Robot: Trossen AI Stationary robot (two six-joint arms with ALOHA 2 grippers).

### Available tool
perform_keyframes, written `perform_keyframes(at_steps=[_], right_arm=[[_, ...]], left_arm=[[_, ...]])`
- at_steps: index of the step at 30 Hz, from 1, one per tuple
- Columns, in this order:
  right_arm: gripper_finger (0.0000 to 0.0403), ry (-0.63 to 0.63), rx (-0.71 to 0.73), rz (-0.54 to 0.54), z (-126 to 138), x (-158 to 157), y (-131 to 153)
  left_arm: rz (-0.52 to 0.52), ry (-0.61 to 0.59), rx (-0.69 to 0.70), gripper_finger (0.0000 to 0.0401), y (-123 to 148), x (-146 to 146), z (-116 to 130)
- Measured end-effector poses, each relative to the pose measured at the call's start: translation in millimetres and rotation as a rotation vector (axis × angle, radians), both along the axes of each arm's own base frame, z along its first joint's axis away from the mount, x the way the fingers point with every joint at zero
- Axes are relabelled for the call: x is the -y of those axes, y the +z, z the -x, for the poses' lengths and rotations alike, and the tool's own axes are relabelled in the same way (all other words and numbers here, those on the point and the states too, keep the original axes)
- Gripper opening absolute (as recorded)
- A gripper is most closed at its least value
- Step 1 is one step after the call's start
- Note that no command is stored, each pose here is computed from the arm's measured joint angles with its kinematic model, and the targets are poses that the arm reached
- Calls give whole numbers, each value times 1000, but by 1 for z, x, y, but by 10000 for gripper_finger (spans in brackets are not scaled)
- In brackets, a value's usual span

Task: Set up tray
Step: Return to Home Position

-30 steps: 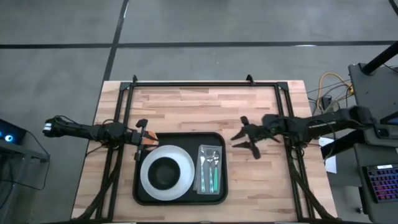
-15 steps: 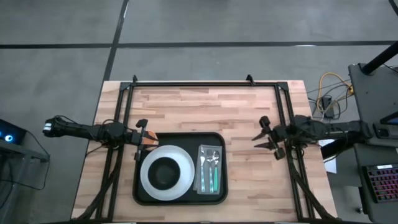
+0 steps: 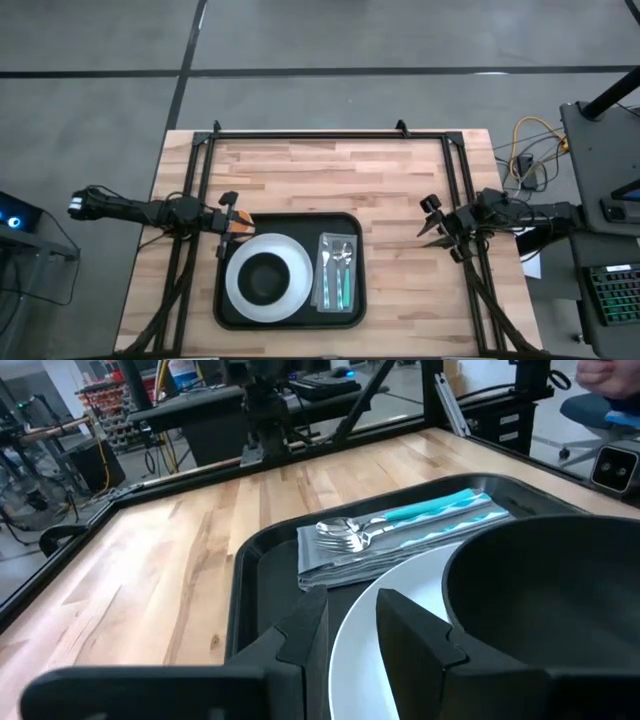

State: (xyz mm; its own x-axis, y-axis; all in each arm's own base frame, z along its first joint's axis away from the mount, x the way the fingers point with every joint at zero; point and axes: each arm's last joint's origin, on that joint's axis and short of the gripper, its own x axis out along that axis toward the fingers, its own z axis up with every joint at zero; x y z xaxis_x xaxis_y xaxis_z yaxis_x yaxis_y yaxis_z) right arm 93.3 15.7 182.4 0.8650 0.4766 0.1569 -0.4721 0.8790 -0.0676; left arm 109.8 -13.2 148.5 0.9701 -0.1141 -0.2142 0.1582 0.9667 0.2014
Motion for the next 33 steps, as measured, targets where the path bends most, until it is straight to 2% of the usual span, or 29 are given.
perform_keyframes(at_steps=[5,11,14,24,33], right_arm=[[118,-11,-34,27,0,0,-5],[113,-159,-113,38,-4,4,-12],[112,-194,-122,36,-4,5,-13],[112,-238,-119,99,-6,6,-15],[112,-245,-165,60,-7,6,-17]], left_arm=[[-2,1,-13,71,-1,0,-1],[-2,1,-20,71,-2,0,-1],[-3,1,-21,71,-2,0,-1],[-3,0,-24,71,-2,0,-1],[-2,-1,-23,71,-2,0,-1]])
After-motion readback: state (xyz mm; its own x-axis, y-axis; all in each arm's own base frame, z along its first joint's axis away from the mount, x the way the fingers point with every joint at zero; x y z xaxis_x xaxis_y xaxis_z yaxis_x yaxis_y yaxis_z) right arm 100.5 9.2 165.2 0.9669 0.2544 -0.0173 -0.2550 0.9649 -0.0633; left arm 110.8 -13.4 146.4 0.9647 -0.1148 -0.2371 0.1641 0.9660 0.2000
